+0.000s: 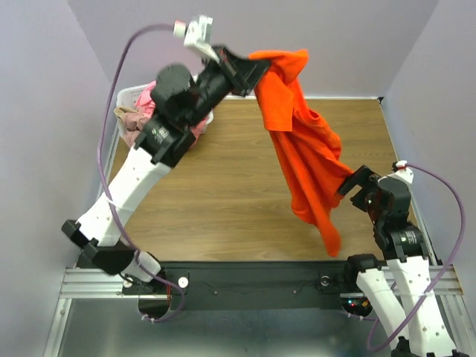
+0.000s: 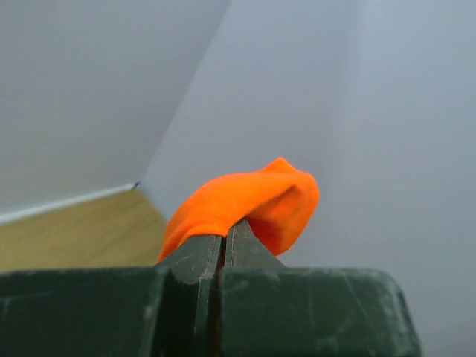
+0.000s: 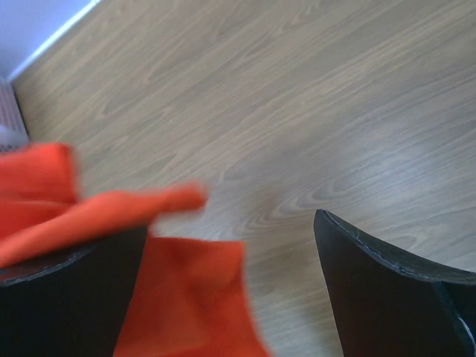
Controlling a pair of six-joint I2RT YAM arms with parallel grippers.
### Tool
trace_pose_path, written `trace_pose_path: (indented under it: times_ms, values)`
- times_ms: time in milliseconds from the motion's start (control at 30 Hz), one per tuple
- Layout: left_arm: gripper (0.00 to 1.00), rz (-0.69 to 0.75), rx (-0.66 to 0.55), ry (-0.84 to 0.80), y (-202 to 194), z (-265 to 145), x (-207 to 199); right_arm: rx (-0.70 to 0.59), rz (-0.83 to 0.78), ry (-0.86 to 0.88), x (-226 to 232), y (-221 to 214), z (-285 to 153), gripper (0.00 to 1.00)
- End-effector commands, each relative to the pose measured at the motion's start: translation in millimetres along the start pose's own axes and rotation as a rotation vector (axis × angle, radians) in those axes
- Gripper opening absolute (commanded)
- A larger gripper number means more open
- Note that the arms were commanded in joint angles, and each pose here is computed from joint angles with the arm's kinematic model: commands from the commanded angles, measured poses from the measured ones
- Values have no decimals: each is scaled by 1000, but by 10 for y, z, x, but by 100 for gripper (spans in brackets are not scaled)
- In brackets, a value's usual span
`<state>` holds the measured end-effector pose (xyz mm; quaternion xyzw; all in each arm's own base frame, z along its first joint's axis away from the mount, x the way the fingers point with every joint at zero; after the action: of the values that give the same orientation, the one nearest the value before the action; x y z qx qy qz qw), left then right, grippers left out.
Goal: Fold and stack the t-shirts
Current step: Move the tshirt to the center of the board, then flatten the tshirt out
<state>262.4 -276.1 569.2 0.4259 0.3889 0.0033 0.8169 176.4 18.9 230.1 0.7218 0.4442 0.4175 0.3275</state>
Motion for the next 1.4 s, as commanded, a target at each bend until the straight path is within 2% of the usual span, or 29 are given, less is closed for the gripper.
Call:
trace_pose_path:
  times_ms: [0,33,100,133,167,200,233,333,433,533,667,733,867,1067,1233,1300,1333,1367]
  values:
    - [5,-64,-172,339,-242,-524,793,-110,45,-40,-19,263,-195,100]
    - [14,-97,-103,469,-714,-702,1315,-107,39,-13,10,270,-220,100]
    - [57,-187,-96,599,-995,-988,1686,-85,23,12,35,244,-228,100]
    - [98,-206,-25,765,-1350,-1291,2104,-64,11,32,58,221,-223,100]
    - [99,-231,-9,843,-1490,-1444,2261,-49,5,40,66,200,-218,100]
    - [99,-274,-14,910,-1593,-1578,2374,-20,-1,45,70,151,-193,100]
    - [98,-283,41,1015,-1813,-1825,2553,27,-10,67,102,92,-153,100]
    - [98,-305,121,1109,-2056,-2116,2667,170,-5,98,159,-120,5,100]
    - [99,-314,165,1118,-2157,-2261,2677,302,9,78,145,-356,167,100]
    - [98,-295,189,1140,-2207,-2356,2711,362,22,34,101,-485,261,100]
    - [99,-296,240,1132,-2331,-2362,2778,378,50,19,103,-526,308,100]
    - [98,-327,328,1098,-2489,-2361,2787,381,56,22,105,-534,303,100]
    - [98,-369,408,1096,-2782,-2514,2904,407,70,16,76,-631,304,100]
    - [89,-379,452,1029,-2946,-2399,2951,444,86,-1,50,-730,326,100]
    - [83,-388,534,1006,-3125,-2319,2941,455,122,-5,35,-801,303,100]
    - [67,-395,558,1007,-3200,-2346,2962,453,144,-14,33,-810,305,100]
    - [55,-396,565,1010,-3221,-2360,2968,455,145,-23,22,-822,313,100]
    - [20,-402,573,1011,-3247,-2380,2972,463,151,-32,9,-846,321,100]
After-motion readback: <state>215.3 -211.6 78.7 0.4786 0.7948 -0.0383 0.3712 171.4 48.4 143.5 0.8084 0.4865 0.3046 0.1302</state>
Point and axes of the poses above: each gripper's point midway between its finger pads, its own z axis out along the fingers, its own x axis along the line the jaws close on, y = z × x, the point moved 6 cm from there along -z, back along the fingers, and after that the axes turned 9 degrees about -z, right-handed, at the moved point
